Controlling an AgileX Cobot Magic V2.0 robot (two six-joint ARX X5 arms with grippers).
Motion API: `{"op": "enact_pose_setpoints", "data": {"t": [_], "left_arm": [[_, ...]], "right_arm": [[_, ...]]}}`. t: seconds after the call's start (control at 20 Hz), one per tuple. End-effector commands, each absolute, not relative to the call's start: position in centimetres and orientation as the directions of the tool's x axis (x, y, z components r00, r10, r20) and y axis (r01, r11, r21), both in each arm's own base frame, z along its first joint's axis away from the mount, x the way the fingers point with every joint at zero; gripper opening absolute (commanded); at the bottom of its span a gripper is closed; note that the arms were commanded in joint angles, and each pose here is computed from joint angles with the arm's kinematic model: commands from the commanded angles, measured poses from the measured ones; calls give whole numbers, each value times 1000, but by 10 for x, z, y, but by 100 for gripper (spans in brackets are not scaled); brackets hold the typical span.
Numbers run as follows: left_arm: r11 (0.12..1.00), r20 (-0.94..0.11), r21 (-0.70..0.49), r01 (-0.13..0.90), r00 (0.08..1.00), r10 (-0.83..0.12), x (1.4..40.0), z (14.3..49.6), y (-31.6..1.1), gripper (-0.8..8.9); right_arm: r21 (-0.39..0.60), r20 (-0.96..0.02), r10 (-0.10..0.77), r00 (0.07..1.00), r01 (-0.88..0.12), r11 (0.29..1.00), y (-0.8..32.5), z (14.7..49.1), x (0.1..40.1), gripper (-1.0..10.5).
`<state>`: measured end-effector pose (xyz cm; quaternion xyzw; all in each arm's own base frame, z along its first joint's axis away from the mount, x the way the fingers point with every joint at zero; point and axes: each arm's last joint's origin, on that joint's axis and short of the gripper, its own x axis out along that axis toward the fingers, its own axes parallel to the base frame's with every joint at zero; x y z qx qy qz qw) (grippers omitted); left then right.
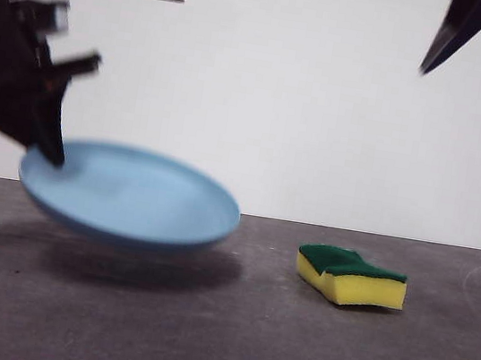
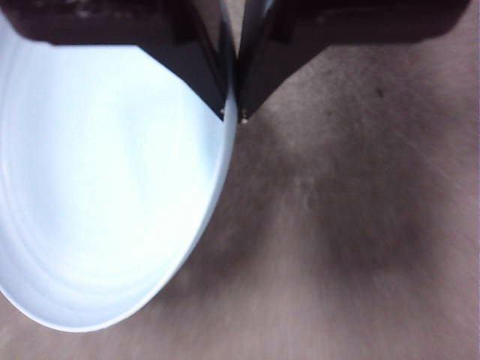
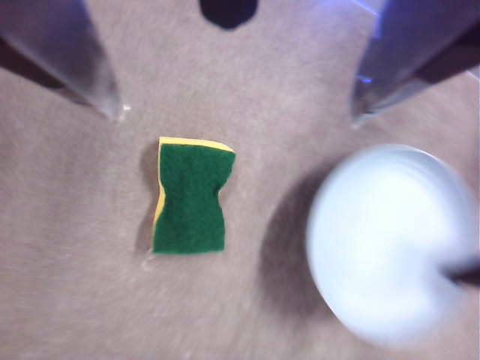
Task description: Pick up the plate,pick up the cloth,clean the plate with the cloth
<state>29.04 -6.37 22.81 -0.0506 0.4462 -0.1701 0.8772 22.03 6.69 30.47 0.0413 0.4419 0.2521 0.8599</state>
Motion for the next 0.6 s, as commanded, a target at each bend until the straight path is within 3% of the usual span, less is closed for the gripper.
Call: {"op": "enact_pose_setpoints", "data": {"t": [0.05,0.25,0.6], "left_arm": [[932,-728,-229,282,585,-356,272,251,-61,-6],[927,-661,-219,304,653,-370,236,290,-54,-7],[925,-628,-211,316,681,-376,200,313,-47,-7]], "right_arm": [[224,-782,436,445,-452,864,85,296,238,436],[100,-864,321,388,-492,865,117,271,272,436],[58,-918,246,312,-507,860,143,210,313,436]]}}
